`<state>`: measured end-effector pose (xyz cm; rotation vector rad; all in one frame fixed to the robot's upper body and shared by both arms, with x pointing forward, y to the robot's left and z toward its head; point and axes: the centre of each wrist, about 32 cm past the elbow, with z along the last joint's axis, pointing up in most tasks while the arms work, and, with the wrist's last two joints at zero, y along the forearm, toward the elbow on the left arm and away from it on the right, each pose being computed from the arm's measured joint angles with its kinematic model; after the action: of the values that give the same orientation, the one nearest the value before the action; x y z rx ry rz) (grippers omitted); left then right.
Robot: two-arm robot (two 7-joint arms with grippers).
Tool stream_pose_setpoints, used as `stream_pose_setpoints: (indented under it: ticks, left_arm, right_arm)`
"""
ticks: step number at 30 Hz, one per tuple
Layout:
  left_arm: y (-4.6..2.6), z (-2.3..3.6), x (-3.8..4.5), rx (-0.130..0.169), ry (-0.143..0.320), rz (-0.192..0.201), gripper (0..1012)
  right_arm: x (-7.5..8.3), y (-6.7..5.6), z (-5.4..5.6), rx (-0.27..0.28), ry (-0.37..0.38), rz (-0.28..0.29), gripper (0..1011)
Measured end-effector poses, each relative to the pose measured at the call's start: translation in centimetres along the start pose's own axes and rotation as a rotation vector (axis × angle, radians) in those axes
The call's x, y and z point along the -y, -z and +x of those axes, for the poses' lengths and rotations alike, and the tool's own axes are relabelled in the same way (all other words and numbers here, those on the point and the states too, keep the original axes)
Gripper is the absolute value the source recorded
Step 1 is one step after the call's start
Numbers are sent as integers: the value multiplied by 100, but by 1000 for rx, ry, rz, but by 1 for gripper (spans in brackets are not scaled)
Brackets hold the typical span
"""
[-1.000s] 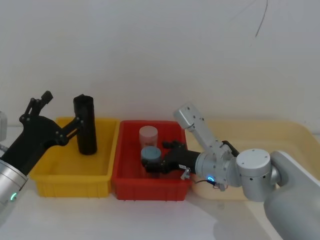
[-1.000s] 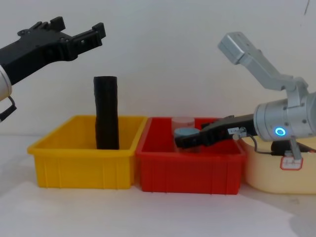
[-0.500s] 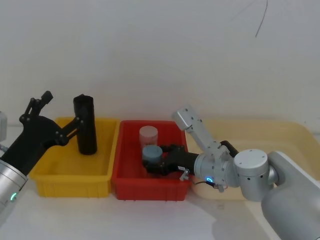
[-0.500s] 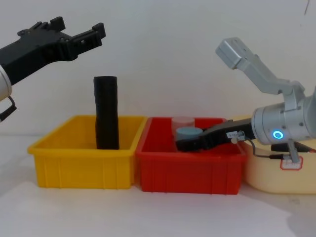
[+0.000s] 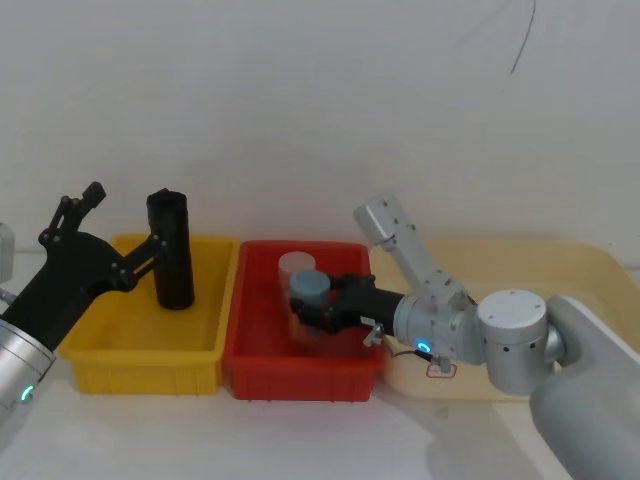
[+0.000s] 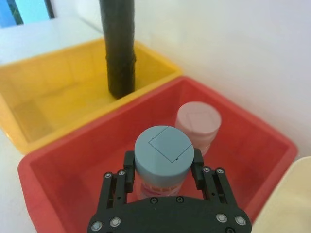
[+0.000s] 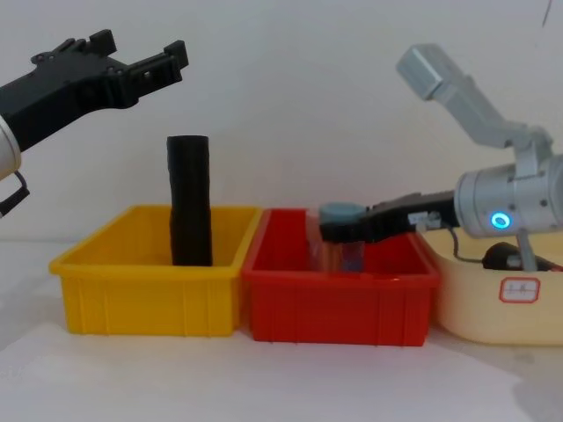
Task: Pick up the garbage bag with the one hand and transfer it to the other hand.
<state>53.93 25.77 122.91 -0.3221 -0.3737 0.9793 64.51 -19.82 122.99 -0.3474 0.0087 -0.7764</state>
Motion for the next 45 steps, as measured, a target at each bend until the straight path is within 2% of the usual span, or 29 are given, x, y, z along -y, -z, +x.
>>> stream_pose_setpoints:
  ticks: [9,12,17,21,26,27,29,33,35,42,45]
  left_arm:
    - [0,0,0,0,0,0,1002]
    - [-1,1,0,0,0,0,1001]
    - [0,0,0,0,0,0,1002]
    - [0,0,0,0,0,0,1002]
    - [0,0,0,0,0,0,1001]
    - [0,0,0,0,0,0,1002]
    - [0,1,0,0,0,0,1002]
    - [0,1,0,0,0,0,1001]
    - [0,1,0,0,0,0,1001]
    - [0,0,0,0,0,0,1002]
    - [0,1,0,0,0,0,1001]
  right_arm:
    - [180,-140,58,-2,54,86,675]
    - [321,-188,112,0,97,125,675]
    - [513,-195,168,-1,145,149,675]
    - [671,-151,191,-11,181,146,675]
    - [888,-24,190,-32,220,122,675]
    - [888,-24,190,-32,220,122,675]
    - [999,57,177,-43,236,101,675]
    - [1115,155,150,-52,251,75,675]
    - [1156,191,135,-55,256,66,709]
    - [1291,308,86,-63,277,41,919]
    - [1319,328,74,-63,282,42,962]
